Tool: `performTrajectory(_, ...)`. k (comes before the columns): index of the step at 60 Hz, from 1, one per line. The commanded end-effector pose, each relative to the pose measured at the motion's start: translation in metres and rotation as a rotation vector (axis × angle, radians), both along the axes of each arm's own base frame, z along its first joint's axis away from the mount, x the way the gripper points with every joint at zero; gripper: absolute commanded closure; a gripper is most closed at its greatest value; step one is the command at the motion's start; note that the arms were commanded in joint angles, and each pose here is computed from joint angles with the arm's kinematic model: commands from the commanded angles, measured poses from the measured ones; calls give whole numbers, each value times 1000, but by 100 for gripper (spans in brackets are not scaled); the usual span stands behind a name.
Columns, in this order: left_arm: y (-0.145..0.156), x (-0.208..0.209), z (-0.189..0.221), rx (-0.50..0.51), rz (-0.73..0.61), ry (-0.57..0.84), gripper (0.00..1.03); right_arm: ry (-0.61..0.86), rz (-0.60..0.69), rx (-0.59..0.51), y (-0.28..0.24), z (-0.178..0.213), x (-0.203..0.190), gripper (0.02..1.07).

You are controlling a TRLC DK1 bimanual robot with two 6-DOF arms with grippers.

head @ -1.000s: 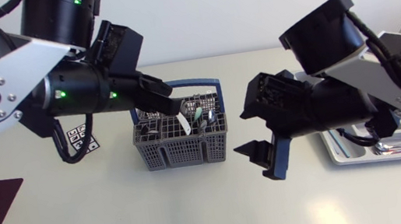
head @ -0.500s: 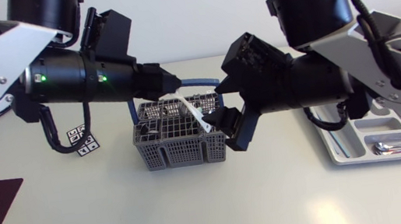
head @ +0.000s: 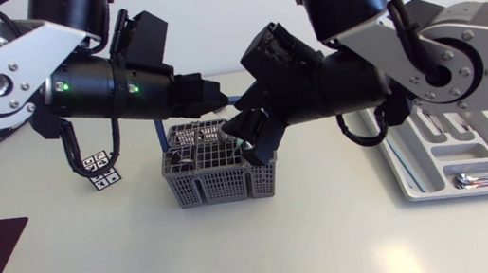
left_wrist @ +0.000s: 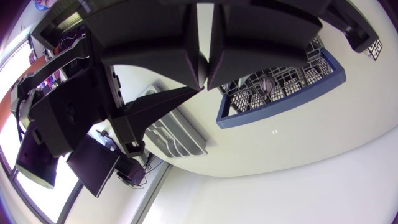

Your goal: Transfer all utensils from the basket to the drawer tray.

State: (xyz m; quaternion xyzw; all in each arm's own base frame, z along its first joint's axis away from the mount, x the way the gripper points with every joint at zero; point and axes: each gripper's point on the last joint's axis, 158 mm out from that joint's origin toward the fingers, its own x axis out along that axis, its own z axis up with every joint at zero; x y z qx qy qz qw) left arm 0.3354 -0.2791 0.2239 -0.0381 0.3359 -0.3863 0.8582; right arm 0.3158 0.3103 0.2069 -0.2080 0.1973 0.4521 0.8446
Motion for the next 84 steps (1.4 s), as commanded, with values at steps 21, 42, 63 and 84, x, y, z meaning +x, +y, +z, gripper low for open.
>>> performTrajectory(21,-3,-1,15,-33,4,-8,100,73,9,-5,7,-13,1,90)
performTrajectory(42,-2,-2,20,-39,2,-22,92,96,28,-20,9,-22,-5,101)
performTrajectory(63,-1,4,72,-109,12,-138,39,125,74,-65,9,-40,-25,101)
performTrajectory(84,54,26,108,-96,122,-239,39,144,108,-134,-46,-49,-41,101)
